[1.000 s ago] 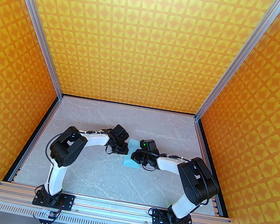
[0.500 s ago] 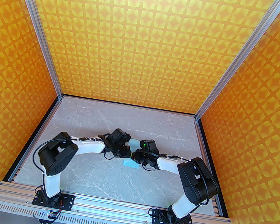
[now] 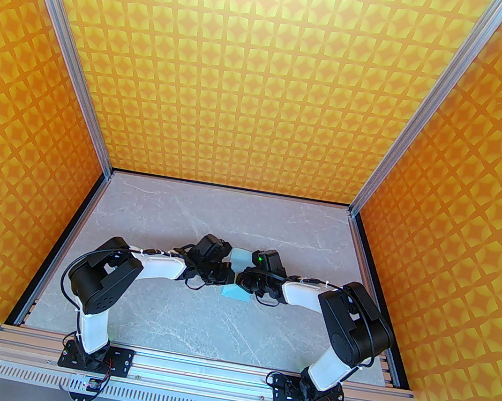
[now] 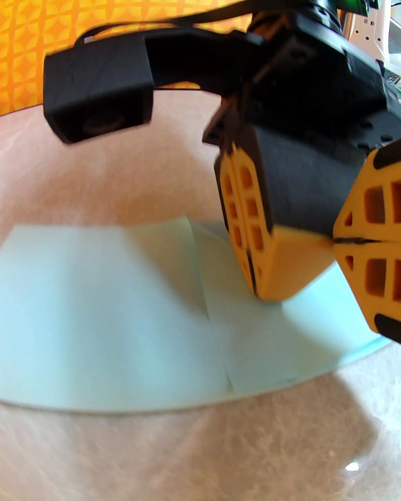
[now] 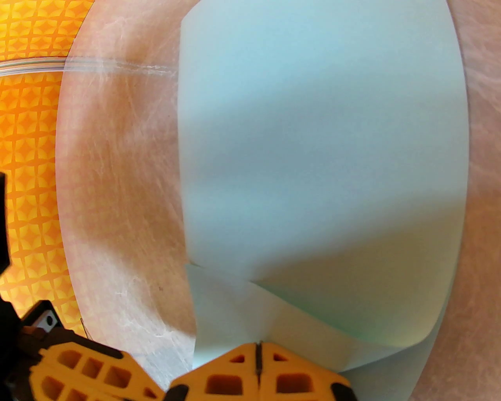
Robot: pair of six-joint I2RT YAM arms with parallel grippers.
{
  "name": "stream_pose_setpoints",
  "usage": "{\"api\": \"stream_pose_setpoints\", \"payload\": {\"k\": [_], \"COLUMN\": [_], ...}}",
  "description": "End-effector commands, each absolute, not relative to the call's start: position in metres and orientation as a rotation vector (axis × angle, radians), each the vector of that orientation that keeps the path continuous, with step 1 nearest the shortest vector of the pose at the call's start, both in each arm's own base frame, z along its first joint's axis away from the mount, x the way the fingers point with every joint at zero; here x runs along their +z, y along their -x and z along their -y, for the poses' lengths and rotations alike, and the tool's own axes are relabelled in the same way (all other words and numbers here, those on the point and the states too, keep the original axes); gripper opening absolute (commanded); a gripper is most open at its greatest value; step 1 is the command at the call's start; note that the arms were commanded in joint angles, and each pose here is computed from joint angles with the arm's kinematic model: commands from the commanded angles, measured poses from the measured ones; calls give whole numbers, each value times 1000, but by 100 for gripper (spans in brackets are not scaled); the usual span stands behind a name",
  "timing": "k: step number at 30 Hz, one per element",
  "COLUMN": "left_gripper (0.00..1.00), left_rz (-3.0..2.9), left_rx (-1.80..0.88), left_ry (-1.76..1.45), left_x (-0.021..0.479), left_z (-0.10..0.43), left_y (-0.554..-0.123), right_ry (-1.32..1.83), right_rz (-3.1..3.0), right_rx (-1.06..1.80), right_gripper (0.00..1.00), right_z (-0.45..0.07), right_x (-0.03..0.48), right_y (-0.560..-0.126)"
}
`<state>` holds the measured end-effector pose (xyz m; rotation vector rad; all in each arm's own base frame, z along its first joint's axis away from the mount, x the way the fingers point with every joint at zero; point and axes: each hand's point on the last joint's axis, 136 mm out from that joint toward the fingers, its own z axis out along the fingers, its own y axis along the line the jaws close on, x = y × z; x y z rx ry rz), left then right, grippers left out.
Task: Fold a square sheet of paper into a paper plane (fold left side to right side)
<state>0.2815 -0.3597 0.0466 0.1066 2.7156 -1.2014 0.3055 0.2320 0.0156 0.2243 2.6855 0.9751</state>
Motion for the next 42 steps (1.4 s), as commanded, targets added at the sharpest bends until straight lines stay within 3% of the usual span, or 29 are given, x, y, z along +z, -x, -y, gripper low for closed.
{"api": "stream_pose_setpoints", "payload": {"k": [1,15,25,42], "left_gripper": [0,0,0,0], "left_rz": [-2777,-2877,-2741,-2879], "left_rx": [-1141,-1029,-1117,-1017], "left_ry": [-73,-50,-108,-51], "left_x": [34,7,57,-1], "left_z": [352,347,359,344], "left_y": [-267,-260,-274,-268], "right_ry": [-285,-278,-286,-282], "right_rz": [-2771,-2778,-2780,-2782], "right_rx": [896,896,903,910], "right_gripper": [0,0,0,0], "right_z": [-223,-222,-222,-222], "right_x": [-7,-8,-12,-12], "right_y": [-292,-290,-288,-286]}}
